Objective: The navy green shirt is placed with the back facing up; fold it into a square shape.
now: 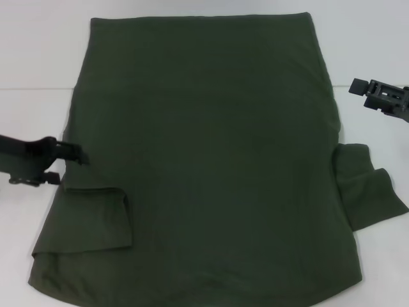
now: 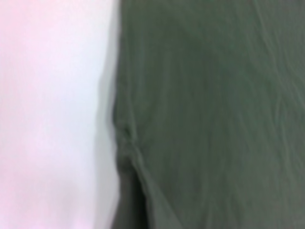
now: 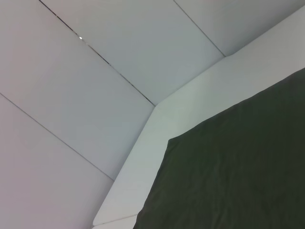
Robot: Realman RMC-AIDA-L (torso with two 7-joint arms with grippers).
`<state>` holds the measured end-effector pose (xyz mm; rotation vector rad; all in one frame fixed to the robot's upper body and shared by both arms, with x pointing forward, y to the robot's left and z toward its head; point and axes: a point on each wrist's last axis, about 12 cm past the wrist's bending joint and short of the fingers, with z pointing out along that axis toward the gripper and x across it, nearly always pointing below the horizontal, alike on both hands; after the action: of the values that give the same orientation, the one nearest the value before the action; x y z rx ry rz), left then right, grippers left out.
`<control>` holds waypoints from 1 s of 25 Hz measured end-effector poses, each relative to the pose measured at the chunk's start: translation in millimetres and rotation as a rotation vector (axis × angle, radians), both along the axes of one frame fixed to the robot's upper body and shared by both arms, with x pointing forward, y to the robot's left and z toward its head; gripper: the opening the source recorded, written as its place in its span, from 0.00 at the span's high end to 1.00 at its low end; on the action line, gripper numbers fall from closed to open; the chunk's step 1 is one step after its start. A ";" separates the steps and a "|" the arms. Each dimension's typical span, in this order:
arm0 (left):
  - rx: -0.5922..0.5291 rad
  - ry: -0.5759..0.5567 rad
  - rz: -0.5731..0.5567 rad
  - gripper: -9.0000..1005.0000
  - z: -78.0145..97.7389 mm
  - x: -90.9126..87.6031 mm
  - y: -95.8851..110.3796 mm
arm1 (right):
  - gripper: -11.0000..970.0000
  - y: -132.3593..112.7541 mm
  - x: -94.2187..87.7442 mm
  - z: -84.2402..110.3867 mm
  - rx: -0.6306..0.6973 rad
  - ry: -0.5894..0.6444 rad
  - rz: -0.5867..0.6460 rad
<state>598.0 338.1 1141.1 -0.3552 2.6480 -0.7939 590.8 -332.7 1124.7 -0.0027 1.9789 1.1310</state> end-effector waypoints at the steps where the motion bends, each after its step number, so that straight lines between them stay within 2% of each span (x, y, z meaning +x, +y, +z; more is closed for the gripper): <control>1: -0.005 0.012 0.011 0.24 -4.4 -0.8 1.5 | 0.03 -0.1 0.0 0.1 0.000 0.000 0.000; 6: -0.011 0.044 0.029 0.22 -21.1 -0.1 0.8 | 0.03 -0.5 0.0 0.3 0.001 -0.001 -0.001; 10: -0.012 0.047 0.043 0.22 -28.7 1.2 -1.5 | 0.03 -0.4 0.0 0.3 0.001 -0.001 -0.001; 13: -0.037 0.020 0.027 0.22 -31.2 5.2 -10.4 | 0.03 -0.4 0.0 0.3 0.001 -0.002 -0.001; 15: -0.089 -0.049 -0.023 0.22 -28.7 8.9 -20.8 | 0.03 -0.6 0.0 0.4 -0.001 -0.003 -0.001; 17: -0.201 -0.165 -0.108 0.22 -19.5 10.9 -32.0 | 0.03 -1.3 0.1 0.4 -0.004 -0.003 -0.002; 20: -0.315 -0.272 -0.147 0.22 -3.6 8.3 -24.7 | 0.03 -5.3 -1.9 -0.4 -0.018 0.004 0.000; 22: -0.297 -0.299 -0.196 0.22 1.7 3.9 -15.9 | 0.03 -10.3 -4.8 -0.8 -0.040 0.017 0.015; 25: -0.222 -0.395 -0.417 0.22 2.1 -13.8 -7.7 | 0.03 -23.2 -12.2 2.6 -0.080 0.048 0.065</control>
<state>584.2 330.3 1143.2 0.2884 2.2860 -1.1538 578.6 -355.9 1127.3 -0.0831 2.0786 1.1008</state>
